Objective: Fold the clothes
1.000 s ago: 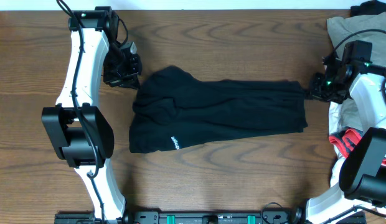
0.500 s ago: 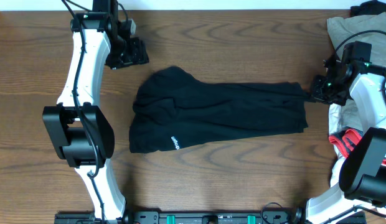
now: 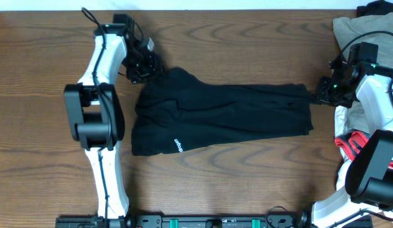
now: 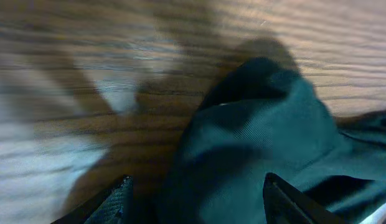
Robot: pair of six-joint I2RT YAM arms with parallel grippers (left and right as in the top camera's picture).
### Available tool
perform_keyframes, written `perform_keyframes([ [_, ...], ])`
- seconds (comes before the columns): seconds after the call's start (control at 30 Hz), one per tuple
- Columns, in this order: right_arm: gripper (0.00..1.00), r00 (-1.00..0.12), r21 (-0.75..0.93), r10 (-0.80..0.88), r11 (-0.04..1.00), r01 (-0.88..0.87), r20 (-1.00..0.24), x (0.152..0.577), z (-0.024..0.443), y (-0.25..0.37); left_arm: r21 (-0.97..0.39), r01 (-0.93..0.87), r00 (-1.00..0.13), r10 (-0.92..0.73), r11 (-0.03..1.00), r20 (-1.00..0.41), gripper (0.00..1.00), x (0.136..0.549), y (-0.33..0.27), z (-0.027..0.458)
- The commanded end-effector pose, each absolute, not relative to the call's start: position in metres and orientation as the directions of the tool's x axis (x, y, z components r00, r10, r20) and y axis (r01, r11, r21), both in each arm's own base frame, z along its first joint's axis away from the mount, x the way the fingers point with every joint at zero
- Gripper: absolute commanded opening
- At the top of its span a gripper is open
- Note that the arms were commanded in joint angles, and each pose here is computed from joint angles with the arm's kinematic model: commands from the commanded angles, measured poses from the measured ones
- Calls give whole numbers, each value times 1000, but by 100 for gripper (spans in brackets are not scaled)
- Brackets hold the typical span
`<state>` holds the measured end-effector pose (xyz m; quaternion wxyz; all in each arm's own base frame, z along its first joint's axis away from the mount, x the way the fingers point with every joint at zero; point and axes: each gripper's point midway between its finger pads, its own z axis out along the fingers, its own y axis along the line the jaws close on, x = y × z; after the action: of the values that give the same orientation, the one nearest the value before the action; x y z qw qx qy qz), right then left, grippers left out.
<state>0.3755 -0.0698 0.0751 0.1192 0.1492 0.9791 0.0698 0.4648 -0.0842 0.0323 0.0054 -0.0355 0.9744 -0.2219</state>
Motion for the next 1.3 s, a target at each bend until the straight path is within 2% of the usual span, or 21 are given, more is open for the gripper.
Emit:
perform_keyframes([
  [0.0, 4, -929, 157, 300, 950, 271, -214, 375, 74, -73, -468, -54, -999, -45, 882, 30, 63, 460, -99, 27],
  [0.23, 4, -930, 157, 300, 950, 271, -214, 375, 74, -73, -545, -5, -1000, -4, 839, 2, 10, 463, -120, 38],
  [0.27, 4, -930, 157, 300, 950, 271, -214, 375, 74, -73, -551, -2, -1000, -5, 835, -4, 6, 464, -121, 41],
  [0.53, 4, -930, 157, 300, 950, 271, -214, 374, 74, -74, -545, 86, -993, 26, 834, -117, 6, 468, -119, 85],
  [0.73, 4, -930, 157, 301, 950, 271, -213, 374, 74, -73, -425, 79, -991, 23, 902, -135, 6, 444, -97, 131],
  [0.83, 5, -930, 157, 300, 950, 271, -213, 374, 74, -73, -418, 57, -996, 22, 907, -87, 6, 424, -95, 143],
  [0.93, 5, -930, 157, 301, 950, 271, -213, 374, 74, -74, -416, 16, -999, 29, 909, 24, 6, 397, -95, 141],
  [1.27, 6, -933, 154, 293, 952, 265, -208, 373, 74, -73, -364, -51, -960, 54, 930, 273, 6, 338, -96, 95],
])
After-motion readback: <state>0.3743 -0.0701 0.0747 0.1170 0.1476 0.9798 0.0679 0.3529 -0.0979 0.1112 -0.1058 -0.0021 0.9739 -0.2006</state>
